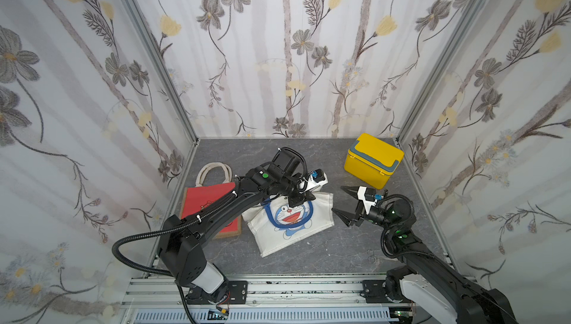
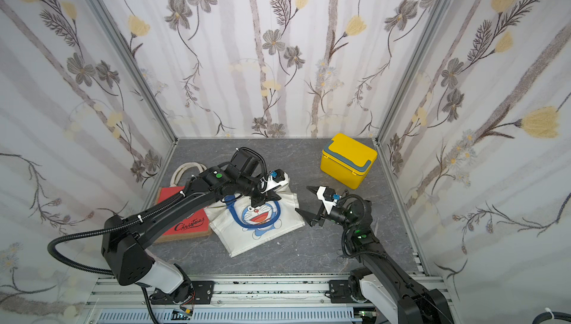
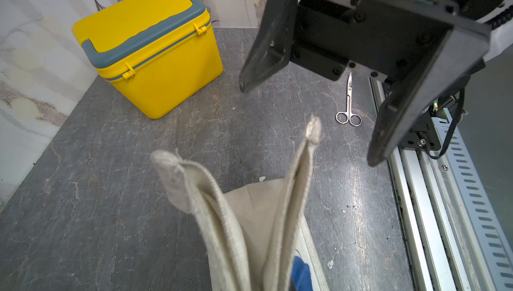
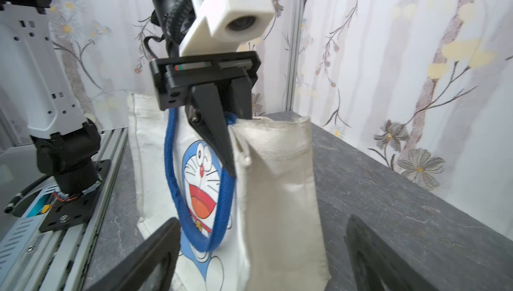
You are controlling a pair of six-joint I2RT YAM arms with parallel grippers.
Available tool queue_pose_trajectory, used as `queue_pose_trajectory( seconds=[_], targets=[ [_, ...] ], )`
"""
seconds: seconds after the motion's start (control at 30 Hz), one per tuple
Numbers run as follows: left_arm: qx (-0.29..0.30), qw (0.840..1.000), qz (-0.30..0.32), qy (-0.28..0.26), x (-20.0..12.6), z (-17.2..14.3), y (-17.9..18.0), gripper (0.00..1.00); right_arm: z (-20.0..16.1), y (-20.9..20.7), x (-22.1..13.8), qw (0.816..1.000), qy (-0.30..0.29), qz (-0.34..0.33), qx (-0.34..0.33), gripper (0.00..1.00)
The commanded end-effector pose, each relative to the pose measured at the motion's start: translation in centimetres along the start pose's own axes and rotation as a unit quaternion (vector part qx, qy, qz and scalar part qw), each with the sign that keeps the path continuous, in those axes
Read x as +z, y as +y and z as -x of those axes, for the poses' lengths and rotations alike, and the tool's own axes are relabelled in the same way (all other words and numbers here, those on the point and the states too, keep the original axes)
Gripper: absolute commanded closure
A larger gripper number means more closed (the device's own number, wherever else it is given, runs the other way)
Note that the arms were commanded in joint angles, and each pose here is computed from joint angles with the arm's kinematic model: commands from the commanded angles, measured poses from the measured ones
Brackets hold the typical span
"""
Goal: Put away the canvas bag
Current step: Press the canvas bag at the center of the board.
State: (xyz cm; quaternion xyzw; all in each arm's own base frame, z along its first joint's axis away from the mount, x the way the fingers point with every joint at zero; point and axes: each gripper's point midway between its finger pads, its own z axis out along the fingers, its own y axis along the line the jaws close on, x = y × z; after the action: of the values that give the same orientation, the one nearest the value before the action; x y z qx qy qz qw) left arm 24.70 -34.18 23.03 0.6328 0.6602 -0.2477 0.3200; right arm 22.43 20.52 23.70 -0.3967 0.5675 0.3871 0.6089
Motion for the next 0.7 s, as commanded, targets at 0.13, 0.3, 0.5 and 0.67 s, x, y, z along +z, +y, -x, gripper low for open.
queue_pose_trajectory(
  seconds=[0.13,0.3,0.5,0.67],
  targets=[
    [0.07,0.997,-0.038,-0.007,0.5,1.2,-1.8,0.89,-0.1,0.2,1.4,0.999,0.016,0.02,-0.037,0.05],
    [0.071,0.996,-0.045,0.0,0.9,1.0,-2.2,0.89,0.2,-0.2,2.0,0.998,0.0,0.026,-0.061,0.03],
    [0.074,0.995,-0.06,0.004,1.0,1.3,-3.2,0.89,-0.5,0.2,3.3,0.997,0.001,0.064,-0.051,0.03],
    [0.072,0.996,-0.048,0.011,1.1,0.8,-3.0,0.89,-0.8,0.4,3.2,0.997,-0.015,0.064,-0.048,0.04]
  ],
)
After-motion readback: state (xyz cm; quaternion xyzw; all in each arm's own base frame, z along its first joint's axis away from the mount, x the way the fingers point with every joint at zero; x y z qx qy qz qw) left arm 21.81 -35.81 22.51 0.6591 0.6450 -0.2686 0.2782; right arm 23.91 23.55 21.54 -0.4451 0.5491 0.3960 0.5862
